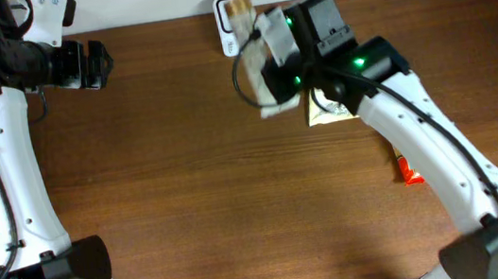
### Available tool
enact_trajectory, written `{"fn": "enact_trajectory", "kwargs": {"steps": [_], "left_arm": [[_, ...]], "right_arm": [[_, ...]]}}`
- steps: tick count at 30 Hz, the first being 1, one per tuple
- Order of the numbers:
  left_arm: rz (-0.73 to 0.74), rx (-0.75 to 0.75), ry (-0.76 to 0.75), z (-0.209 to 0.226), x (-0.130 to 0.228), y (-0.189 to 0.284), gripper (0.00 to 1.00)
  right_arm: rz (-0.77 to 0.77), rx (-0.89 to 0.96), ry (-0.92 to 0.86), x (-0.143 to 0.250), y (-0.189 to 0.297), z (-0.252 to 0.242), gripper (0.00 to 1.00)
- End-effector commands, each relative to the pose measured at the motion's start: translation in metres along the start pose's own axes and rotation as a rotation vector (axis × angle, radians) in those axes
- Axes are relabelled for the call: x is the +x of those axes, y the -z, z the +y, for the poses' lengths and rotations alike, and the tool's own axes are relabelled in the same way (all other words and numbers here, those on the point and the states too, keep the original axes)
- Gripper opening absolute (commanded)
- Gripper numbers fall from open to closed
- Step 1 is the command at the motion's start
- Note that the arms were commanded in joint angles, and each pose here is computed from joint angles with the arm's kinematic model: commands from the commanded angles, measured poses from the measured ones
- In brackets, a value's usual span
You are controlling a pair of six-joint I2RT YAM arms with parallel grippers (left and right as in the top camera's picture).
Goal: Scan the item barcode
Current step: 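Hold white tube in front of white scanner with right gripper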
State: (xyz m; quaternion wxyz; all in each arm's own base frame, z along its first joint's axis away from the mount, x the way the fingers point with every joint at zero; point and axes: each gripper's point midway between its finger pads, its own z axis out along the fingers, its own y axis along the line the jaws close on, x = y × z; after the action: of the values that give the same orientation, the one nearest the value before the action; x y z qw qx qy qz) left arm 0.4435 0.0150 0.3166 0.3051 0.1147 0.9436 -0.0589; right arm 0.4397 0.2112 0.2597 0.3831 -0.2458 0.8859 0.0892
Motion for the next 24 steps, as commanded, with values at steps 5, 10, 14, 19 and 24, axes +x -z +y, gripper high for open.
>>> {"fn": "enact_trajectory", "kwargs": {"steps": [5,10,14,19,24], "left_arm": [[-0.009,0.001,-0.016,0.000,-0.001,0.003,0.99],[-0.009,0.001,-0.016,0.000,-0.001,0.003,0.99],[-0.009,0.001,-0.016,0.000,-0.001,0.003,0.99],[-0.009,0.001,-0.016,0.000,-0.001,0.003,0.99],[-0.009,0.001,-0.016,0.000,-0.001,0.003,0.99]], "right_arm": [[-0.151,0.706,0.632,-0.062,-0.117,-0.104,0.04],[-0.154,0.800,0.783,-0.049,-0.167,-0.110,0.04],[-0.278,0.845,0.283,-0.040,-0.150,-0.146,0.04],[-0.322,0.378,-0.175,-0.040,-0.122,-0.137,0.55],[-0.095,-0.208,-0.529,0.020,-0.087,-0.131,0.98]]}}
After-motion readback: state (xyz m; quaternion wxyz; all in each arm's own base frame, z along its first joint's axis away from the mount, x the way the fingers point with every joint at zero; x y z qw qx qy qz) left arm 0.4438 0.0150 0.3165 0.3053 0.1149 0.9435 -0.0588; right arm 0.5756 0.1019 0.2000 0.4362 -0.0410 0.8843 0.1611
